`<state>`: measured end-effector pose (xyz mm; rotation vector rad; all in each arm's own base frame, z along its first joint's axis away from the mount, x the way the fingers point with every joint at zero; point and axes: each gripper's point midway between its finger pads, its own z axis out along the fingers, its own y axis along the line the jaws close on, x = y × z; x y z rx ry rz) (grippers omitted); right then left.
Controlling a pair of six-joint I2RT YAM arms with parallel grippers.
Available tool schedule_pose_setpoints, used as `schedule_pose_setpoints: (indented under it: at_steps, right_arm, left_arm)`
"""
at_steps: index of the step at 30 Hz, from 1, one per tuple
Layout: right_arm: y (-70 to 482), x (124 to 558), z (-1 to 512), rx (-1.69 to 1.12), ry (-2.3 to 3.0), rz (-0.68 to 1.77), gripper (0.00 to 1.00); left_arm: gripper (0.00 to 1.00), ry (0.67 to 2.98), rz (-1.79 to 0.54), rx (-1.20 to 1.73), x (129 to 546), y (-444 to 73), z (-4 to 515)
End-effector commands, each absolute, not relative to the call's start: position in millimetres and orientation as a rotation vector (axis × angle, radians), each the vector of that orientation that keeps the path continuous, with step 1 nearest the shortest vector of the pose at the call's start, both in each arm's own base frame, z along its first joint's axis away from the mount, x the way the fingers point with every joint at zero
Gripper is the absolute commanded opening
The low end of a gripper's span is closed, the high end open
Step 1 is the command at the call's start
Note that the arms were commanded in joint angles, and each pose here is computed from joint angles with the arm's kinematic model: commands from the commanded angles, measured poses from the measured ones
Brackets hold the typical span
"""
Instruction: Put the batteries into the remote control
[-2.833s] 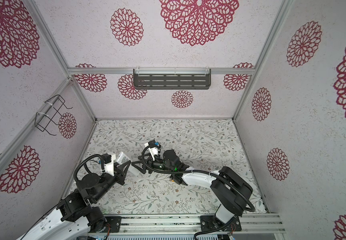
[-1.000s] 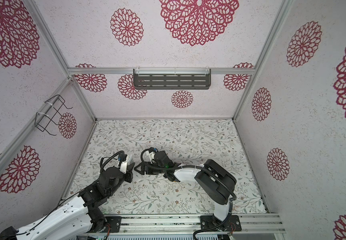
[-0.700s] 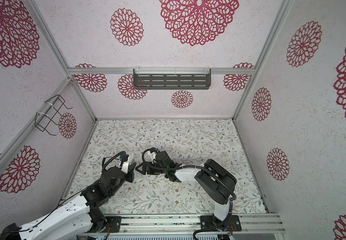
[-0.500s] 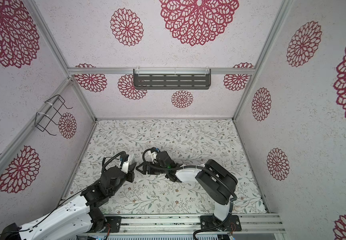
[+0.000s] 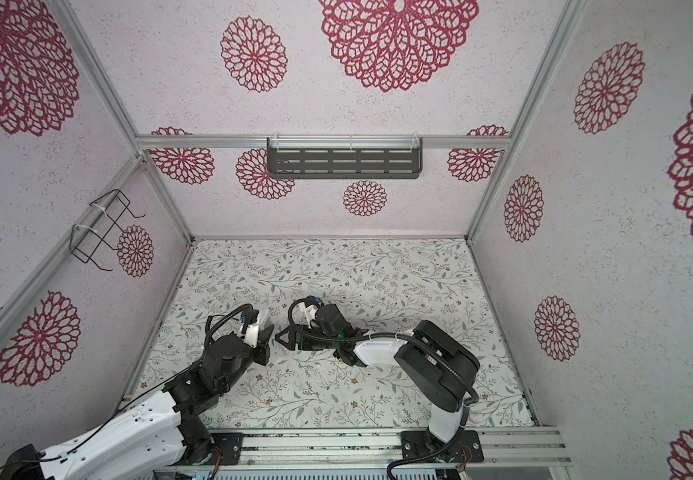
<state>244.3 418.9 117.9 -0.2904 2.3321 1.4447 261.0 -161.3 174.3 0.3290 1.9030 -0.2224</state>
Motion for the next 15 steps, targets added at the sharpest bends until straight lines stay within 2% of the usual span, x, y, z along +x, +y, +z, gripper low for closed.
schedule_pose_setpoints:
  at_steps: [1, 15]
  right_arm:
    - [392, 250, 85, -0.213, 2.448, 1.277, 0.77]
    - [400, 254, 119, -0.329, 2.334, 1.295, 0.77]
  left_arm:
    - [0.00, 1.751, -0.297, 0.262, 268, -170, 220]
    - [0.00, 1.760, -0.314, 0.272, 266, -172, 219]
